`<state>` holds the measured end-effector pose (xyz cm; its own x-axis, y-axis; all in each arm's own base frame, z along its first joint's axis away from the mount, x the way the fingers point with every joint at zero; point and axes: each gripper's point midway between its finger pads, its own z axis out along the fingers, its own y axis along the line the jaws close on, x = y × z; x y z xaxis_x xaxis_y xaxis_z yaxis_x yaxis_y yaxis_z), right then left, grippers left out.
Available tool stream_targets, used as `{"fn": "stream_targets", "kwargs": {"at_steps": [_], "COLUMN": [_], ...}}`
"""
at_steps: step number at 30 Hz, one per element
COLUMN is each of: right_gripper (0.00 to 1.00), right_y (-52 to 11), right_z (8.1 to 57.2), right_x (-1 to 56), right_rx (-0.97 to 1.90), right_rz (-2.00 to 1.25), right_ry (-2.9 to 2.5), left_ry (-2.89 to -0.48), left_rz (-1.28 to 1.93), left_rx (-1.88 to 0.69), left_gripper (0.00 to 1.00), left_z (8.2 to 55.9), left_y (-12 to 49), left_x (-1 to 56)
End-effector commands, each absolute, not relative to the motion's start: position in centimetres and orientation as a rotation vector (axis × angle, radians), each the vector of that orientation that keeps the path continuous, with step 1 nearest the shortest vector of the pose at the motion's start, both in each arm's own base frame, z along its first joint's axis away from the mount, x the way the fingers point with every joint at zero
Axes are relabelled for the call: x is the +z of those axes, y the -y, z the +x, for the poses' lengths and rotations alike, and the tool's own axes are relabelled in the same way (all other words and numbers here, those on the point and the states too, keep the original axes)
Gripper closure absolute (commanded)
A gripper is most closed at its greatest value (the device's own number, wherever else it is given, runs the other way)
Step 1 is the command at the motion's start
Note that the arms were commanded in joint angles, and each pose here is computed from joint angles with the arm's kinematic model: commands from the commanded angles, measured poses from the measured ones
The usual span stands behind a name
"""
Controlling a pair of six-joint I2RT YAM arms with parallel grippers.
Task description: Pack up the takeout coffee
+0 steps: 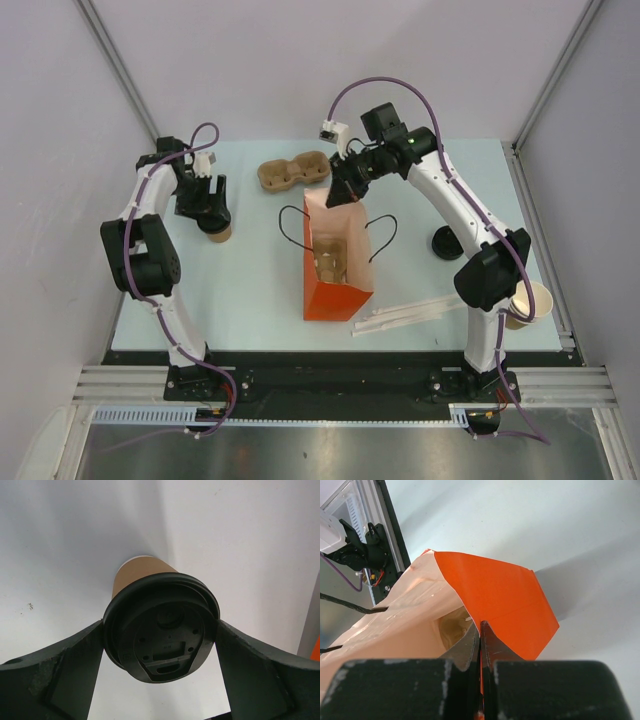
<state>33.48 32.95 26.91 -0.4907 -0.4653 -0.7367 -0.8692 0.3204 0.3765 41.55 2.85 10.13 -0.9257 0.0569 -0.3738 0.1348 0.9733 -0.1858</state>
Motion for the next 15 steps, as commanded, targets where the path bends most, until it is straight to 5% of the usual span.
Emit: {"fn": "stream_targets", "kwargs": {"at_steps": [1,4,15], "right_gripper": [1.00,1.00,1.00], "right_y": [-33.8,-34.0,-34.5], "right_z": [33.9,33.9,33.8], "right_x": [28.8,28.7,28.6], "right_rx": [1.066,1.068,1.069], "right_rz": [-1.171,-1.175,-1.186], "right_ry": [-2.016,-2.017,-2.010], "left_ry": [-2.743,-2.745,-2.719], "left_rz": [0.118,0.114,0.095], "left_rx": [-0.229,-0.223,-0.212], "left_gripper": [0.07,0.00,0.01], "left_z": [41.3,41.3,42.0], "left_y": [-4.3,-4.5,-5.0], "left_x": [11.3,11.4,12.5]}}
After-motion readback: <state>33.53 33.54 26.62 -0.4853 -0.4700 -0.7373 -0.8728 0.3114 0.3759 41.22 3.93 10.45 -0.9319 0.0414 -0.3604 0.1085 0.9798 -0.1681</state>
